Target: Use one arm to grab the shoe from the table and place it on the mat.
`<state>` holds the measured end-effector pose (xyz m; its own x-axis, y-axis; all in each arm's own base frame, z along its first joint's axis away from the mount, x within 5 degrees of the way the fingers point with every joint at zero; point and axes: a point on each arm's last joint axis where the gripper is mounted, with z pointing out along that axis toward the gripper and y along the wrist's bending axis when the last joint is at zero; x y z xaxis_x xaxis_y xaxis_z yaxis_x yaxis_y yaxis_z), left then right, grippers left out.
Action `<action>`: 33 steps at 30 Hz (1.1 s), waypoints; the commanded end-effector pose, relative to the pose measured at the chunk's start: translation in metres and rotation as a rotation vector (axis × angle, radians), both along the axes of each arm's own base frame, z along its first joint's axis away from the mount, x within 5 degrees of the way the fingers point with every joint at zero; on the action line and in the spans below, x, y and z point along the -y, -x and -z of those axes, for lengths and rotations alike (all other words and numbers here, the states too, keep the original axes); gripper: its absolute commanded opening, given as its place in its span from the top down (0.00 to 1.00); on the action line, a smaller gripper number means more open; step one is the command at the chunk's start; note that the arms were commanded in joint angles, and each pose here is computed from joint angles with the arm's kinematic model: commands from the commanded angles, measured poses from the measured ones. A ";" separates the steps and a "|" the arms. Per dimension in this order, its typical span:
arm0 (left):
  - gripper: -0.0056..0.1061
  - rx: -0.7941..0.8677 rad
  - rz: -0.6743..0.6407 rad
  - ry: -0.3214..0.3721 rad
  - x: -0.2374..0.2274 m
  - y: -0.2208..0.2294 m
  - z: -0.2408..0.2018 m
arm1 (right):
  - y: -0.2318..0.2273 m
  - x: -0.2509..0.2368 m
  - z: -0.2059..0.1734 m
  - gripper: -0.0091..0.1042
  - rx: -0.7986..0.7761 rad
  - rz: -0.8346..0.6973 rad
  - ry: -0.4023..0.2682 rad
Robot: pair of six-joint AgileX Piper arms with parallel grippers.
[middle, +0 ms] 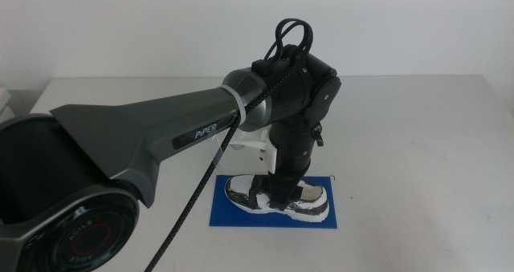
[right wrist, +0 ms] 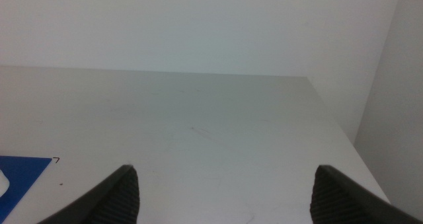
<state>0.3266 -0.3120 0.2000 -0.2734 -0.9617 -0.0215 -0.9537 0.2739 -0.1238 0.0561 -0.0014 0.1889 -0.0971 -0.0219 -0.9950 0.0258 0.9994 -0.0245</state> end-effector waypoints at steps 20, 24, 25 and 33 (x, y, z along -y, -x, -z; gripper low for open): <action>0.11 0.038 -0.025 0.031 -0.011 0.014 -0.057 | 0.002 0.001 -0.012 0.33 0.109 0.007 0.025; 0.11 0.046 -0.026 0.045 -0.012 0.015 -0.064 | 0.002 0.001 -0.012 0.33 0.109 0.007 0.025; 0.11 0.048 -0.026 0.049 -0.013 0.016 -0.066 | 0.002 0.001 -0.012 0.33 0.109 0.007 0.025; 0.11 0.091 -0.026 0.092 -0.020 0.023 -0.092 | 0.002 0.001 -0.012 0.33 0.109 0.007 0.025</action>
